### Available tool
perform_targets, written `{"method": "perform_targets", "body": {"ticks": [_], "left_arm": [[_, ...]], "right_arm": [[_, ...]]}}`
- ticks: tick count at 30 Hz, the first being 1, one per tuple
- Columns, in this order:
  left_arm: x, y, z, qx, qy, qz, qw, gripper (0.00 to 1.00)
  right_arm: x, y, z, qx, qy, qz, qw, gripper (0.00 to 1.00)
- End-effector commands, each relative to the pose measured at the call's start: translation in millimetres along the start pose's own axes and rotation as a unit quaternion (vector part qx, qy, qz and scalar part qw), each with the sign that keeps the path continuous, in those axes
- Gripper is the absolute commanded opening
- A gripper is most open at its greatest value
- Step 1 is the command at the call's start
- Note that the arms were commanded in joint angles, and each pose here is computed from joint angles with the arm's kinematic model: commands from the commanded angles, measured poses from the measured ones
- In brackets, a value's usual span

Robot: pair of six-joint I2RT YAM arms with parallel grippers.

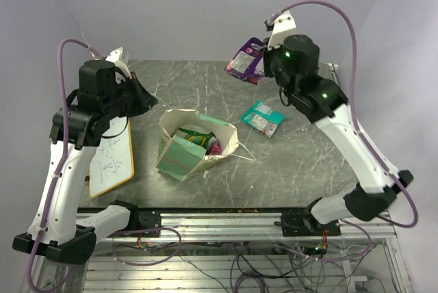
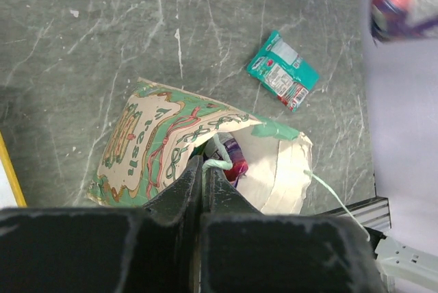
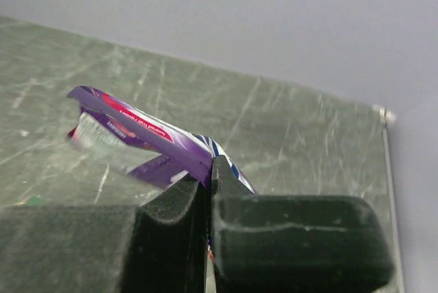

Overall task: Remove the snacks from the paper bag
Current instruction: Place the snack at the center of the board.

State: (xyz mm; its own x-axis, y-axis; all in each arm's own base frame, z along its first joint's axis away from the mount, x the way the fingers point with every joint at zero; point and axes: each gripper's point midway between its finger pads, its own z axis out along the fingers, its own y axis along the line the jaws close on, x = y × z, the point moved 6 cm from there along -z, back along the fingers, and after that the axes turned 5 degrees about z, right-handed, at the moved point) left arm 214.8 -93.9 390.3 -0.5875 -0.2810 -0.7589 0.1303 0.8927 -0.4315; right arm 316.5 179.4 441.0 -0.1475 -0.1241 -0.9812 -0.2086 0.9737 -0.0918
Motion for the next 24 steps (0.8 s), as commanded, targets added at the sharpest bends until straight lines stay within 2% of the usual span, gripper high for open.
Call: {"method": "perform_targets", "body": {"ticks": [1, 5, 7, 13, 19, 24], "left_arm": [[-23.1, -4.7, -10.7, -0.001, -0.046, 0.017, 0.999, 0.07], [-25.2, -5.6, -7.7, 0.001, -0.042, 0.021, 0.999, 0.07], [-26.0, -5.3, -4.9, 0.001, -0.038, 0.024, 0.999, 0.07], [-25.2, -5.8, 4.0, 0.010, -0.023, 0.022, 0.999, 0.07], [-16.4, -11.2, 11.1, 0.045, -0.011, -0.007, 0.999, 0.07], [-17.6, -12.5, 12.0, 0.049, -0.009, -0.010, 0.999, 0.07]], "right_arm": [[38.1, -15.0, 32.7, 0.085, 0.072, 0.112, 0.988, 0.00], [93.9, -37.8, 56.9, 0.108, 0.172, 0.193, 0.960, 0.00], [111.9, -35.3, 67.8, 0.066, 0.198, 0.238, 0.949, 0.00], [138.1, -23.5, 97.3, 0.038, 0.231, 0.327, 0.916, 0.00], [149.5, -16.9, 124.3, 0.008, 0.235, 0.422, 0.875, 0.00], [169.7, -23.5, 119.8, 0.025, 0.251, 0.466, 0.848, 0.00]]}}
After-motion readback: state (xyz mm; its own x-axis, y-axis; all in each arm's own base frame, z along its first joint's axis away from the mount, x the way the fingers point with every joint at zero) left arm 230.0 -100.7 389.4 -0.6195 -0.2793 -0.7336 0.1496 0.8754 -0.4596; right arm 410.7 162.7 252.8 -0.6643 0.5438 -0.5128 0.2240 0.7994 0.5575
